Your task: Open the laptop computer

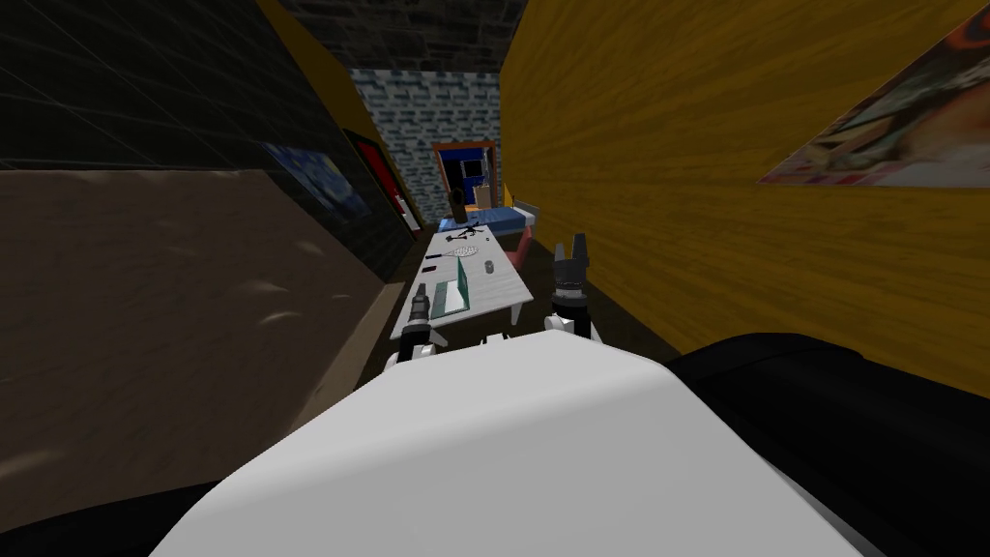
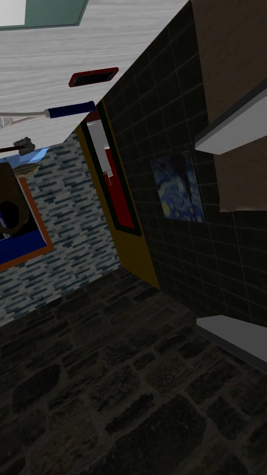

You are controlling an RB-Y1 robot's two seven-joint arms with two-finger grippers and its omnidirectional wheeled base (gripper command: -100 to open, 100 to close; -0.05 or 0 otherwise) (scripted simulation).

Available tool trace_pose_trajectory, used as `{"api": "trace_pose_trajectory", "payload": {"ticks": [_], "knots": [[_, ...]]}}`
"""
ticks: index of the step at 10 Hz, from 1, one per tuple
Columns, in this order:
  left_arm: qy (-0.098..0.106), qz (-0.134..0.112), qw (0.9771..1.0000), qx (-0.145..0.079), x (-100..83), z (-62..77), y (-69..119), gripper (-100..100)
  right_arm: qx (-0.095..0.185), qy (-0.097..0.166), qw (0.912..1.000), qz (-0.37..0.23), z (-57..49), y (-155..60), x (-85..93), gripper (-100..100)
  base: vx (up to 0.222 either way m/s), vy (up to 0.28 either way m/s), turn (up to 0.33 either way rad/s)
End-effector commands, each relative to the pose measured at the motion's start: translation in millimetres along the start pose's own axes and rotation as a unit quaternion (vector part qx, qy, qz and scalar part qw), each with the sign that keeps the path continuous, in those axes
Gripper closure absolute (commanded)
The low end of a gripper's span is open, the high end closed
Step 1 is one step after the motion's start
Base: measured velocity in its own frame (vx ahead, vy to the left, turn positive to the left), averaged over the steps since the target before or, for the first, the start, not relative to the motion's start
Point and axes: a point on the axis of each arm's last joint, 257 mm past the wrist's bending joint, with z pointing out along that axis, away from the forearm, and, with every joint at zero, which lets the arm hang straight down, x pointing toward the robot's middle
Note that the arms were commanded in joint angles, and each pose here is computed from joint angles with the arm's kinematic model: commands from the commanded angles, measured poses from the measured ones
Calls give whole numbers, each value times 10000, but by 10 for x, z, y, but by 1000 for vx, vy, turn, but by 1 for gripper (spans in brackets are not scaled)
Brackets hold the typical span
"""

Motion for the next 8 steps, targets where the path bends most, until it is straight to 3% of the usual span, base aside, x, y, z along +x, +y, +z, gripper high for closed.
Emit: {"api": "trace_pose_trajectory", "payload": {"ticks": [1, 5, 7, 8], "knots": [[104, 197, 9994, -258, 66, 6, 238, -100, 0, 0, 10000, 0, 0, 0, 0, 0, 29, -122, -4], [313, 603, 9949, -740, 146, -1, 663, -100, 0, 0, 10000, 0, 0, 0, 0, 0, 27, -178, -9], [432, 843, 9906, -991, 168, -18, 892, -100, 0, 0, 10000, 0, 0, 0, 0, 0, 23, -183, -8], [392, 760, 9922, -902, 155, -20, 811, -100, 0, 0, 10000, 0, 0, 0, 0, 0, 14, -92, 5]]}}
